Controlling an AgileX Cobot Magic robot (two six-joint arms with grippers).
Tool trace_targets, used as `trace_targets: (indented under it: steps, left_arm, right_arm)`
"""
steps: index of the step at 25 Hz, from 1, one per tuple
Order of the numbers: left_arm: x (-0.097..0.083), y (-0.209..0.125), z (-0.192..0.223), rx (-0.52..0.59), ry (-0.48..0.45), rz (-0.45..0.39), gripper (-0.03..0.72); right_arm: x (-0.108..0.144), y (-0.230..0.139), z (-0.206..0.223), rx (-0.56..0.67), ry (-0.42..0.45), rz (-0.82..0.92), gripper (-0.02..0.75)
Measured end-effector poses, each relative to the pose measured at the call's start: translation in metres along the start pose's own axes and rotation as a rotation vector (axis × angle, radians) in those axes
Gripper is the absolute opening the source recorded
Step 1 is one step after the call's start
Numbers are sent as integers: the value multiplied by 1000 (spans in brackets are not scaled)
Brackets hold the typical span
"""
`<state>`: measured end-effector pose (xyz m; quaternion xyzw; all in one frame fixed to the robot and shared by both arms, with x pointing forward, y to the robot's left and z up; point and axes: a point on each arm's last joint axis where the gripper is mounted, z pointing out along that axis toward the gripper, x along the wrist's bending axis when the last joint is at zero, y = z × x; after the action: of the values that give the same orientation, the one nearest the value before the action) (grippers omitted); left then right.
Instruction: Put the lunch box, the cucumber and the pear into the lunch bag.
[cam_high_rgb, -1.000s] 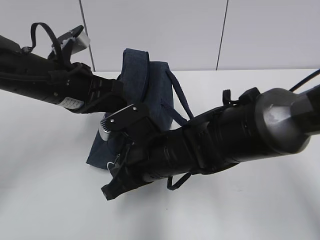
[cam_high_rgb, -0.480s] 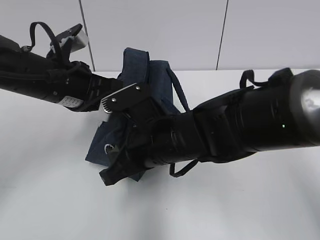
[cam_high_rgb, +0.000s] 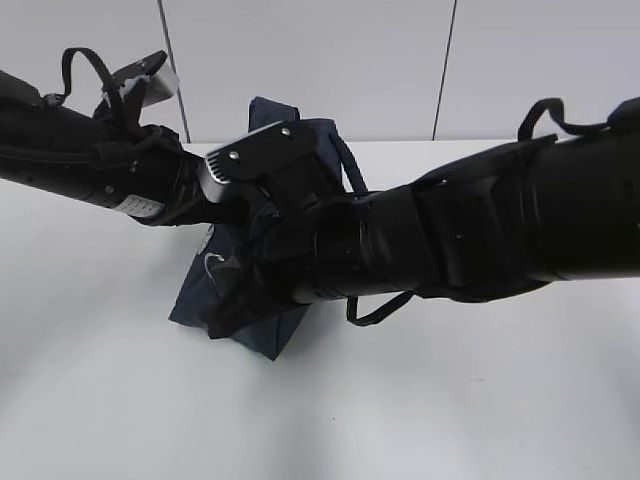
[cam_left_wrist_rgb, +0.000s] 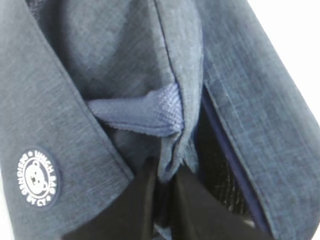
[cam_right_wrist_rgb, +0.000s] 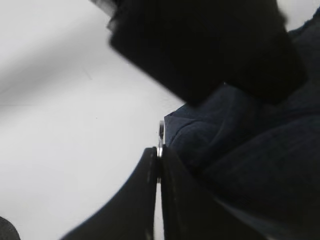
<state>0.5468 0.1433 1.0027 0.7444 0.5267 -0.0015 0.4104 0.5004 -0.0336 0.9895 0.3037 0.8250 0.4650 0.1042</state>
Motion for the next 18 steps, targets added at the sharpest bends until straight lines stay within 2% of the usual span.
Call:
trace_targets:
  steps: [11,18]
  left_arm:
    - [0,0,-1,-1,0,3,3]
    - [1,-1,-1,15,13,41,3]
  right_arm:
    - [-1,11,-14,-35,-40,-32,18]
    - [-3,11,-16,-32,-70,-55,18]
